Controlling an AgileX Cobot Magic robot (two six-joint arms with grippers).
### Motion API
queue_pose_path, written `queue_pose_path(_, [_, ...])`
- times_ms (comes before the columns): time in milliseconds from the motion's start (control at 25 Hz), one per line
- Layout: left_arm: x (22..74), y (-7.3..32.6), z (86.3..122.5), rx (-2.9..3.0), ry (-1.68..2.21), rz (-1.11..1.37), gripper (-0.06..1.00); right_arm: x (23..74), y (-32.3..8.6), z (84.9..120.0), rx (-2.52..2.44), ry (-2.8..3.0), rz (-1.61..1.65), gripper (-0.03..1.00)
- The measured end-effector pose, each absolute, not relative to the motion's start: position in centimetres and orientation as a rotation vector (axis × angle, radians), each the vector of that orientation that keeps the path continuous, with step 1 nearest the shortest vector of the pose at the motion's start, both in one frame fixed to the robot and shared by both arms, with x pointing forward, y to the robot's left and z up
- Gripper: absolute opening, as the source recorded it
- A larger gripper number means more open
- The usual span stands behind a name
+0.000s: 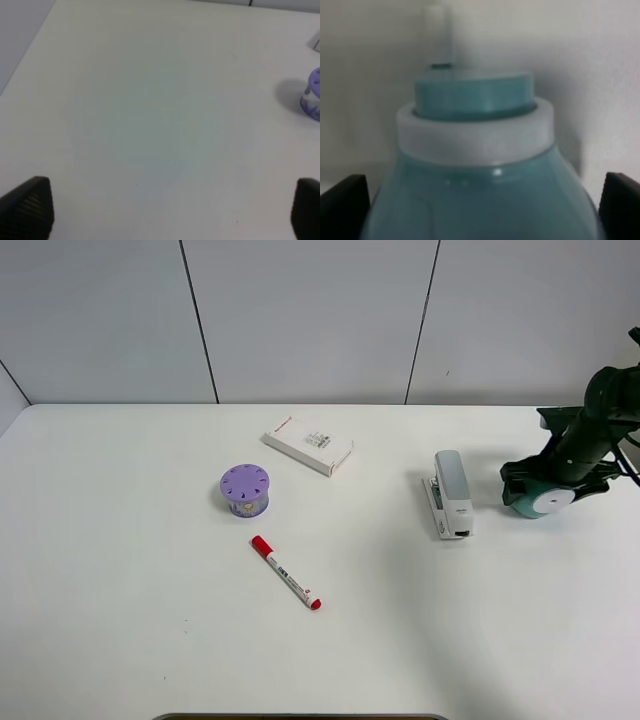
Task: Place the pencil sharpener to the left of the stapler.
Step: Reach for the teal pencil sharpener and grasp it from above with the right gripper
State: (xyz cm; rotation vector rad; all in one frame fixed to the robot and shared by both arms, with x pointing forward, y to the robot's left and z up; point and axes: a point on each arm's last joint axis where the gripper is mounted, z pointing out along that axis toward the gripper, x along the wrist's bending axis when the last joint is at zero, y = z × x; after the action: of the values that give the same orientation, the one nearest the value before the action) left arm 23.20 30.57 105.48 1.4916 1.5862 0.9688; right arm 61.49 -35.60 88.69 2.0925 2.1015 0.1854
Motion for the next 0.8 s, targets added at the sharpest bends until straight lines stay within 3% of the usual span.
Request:
queue_pose_path(280, [23.20,30.57,105.48,1.492,1.586,0.969,0.95,61.64,-35.63,88.60,2.089,2.098,0.190,0.89])
queue_pose_path(360, [23.20,30.57,105.48,1.492,1.586,0.969,0.95,61.71,-35.64,88.63,2.086,2.095,0.194,0.81])
queue_pose_path(440, [23.20,30.57,105.48,1.492,1.586,0.969,0.95,61.81,-35.65,88.71,2.083,2.092,0.198,0.67])
queue_pose_path(800, [23.20,30.57,105.48,1.492,1.586,0.969,0.95,61.83,-35.66,88.74,2.081,2.093,0.199,0.68])
